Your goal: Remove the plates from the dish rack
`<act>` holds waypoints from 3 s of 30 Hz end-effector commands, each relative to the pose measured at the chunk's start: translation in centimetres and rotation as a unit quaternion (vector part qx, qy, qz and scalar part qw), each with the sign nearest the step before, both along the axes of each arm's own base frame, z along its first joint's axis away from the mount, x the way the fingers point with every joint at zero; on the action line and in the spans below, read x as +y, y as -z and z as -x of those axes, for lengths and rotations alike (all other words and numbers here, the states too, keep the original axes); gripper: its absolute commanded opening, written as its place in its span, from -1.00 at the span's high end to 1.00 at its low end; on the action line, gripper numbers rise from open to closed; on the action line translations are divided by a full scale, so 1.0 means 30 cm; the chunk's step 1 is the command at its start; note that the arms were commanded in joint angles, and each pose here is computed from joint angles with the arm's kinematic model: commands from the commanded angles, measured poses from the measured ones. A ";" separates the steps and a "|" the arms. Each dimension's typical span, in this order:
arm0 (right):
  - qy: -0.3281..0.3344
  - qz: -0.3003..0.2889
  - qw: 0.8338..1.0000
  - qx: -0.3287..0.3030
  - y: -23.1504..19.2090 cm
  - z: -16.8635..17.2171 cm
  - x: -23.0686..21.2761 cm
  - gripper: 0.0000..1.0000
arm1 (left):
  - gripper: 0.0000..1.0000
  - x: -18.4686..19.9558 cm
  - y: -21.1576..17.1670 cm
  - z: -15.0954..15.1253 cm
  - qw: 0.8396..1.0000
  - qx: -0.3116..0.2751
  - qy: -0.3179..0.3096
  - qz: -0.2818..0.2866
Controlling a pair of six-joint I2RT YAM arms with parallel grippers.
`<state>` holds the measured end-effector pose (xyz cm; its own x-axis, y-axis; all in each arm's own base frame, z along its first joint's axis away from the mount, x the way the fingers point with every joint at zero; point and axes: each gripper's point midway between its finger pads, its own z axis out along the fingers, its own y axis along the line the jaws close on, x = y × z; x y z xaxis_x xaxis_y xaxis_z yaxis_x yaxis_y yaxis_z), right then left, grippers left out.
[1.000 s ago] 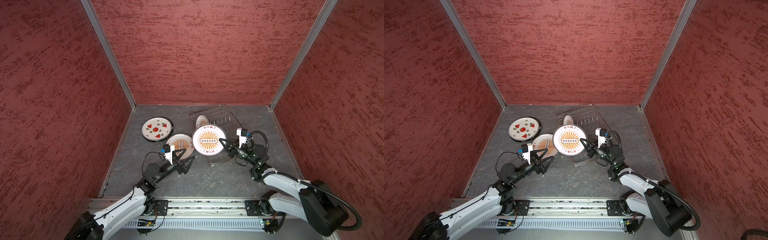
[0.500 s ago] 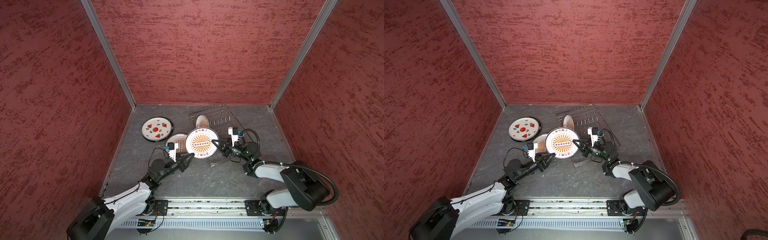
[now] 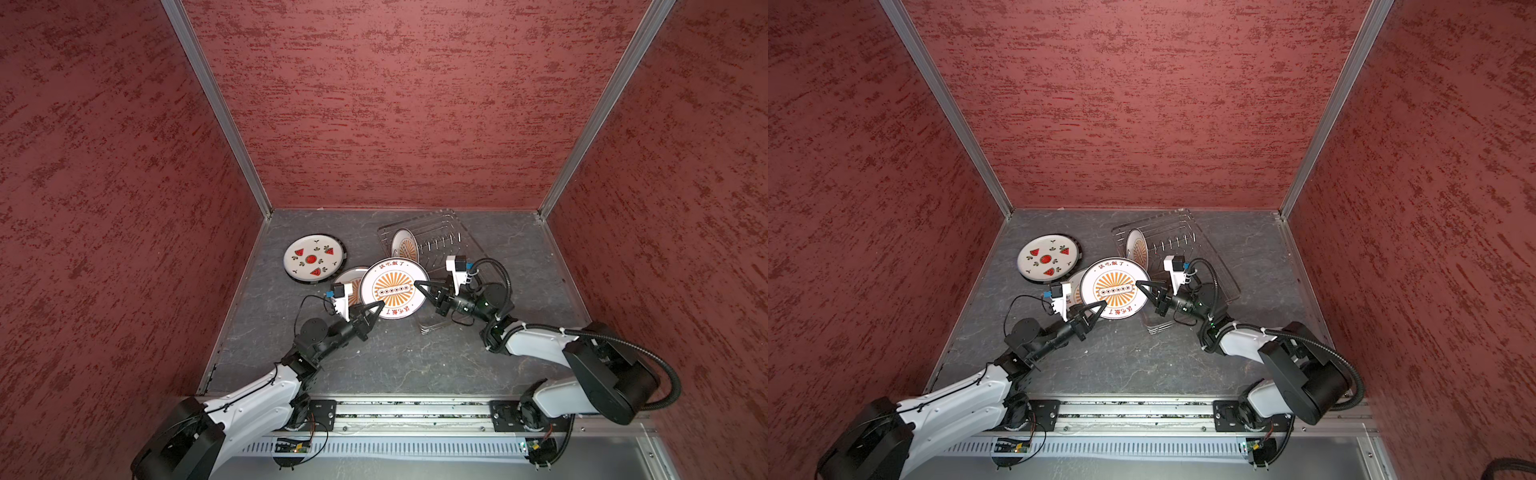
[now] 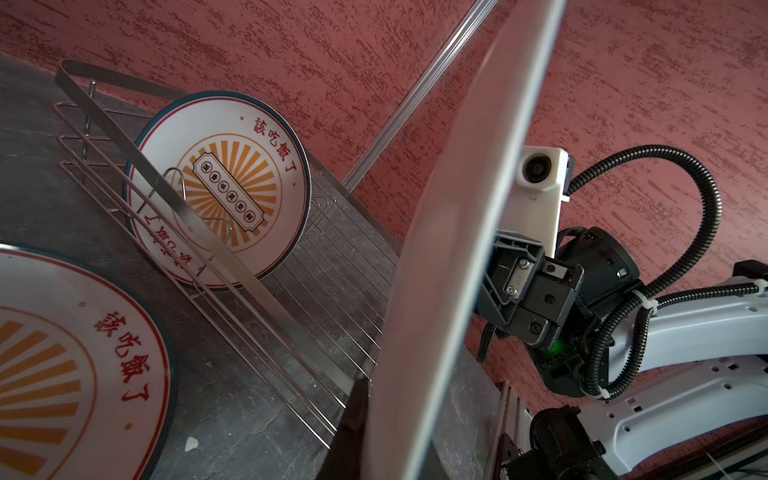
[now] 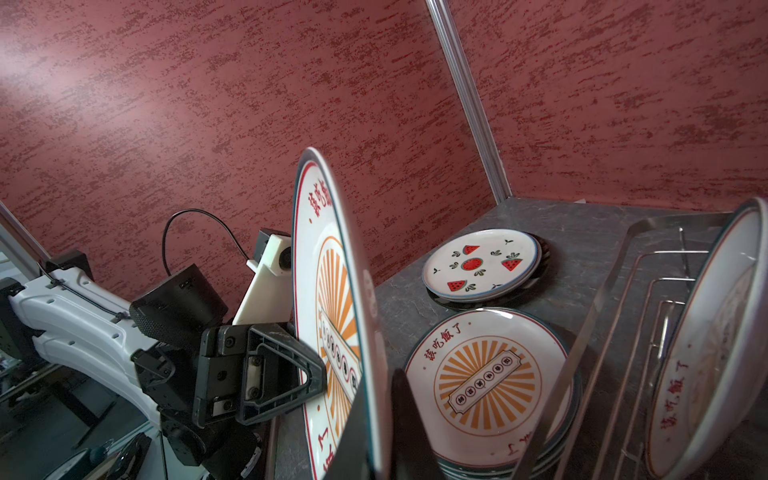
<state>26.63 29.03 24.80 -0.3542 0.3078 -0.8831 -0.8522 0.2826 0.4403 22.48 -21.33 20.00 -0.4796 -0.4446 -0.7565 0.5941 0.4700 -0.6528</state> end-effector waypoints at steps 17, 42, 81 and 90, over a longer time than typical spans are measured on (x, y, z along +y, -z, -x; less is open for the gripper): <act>0.063 -0.002 0.998 0.004 -0.018 -0.094 -0.008 0.90 | 0.85 0.073 -0.036 0.015 0.999 -0.010 -0.043 0.013; 0.070 0.012 0.997 0.010 -0.014 -0.080 -0.023 -0.98 | 1.00 0.162 -0.008 -0.027 0.994 0.030 -0.103 0.032; 0.099 0.169 0.980 -0.021 0.115 -0.121 0.210 -0.98 | 1.00 0.286 0.277 -0.168 0.916 0.351 -0.191 0.044; 0.098 0.204 0.974 -0.019 0.160 -0.130 0.257 -0.98 | 1.00 0.285 0.320 -0.184 0.901 0.390 -0.183 0.059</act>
<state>29.87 36.40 19.69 -0.3183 0.0056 -0.9480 -0.7844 0.5601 0.2667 26.43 -11.96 7.41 -0.6522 -0.7366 -0.1792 -0.3286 0.4877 -0.8088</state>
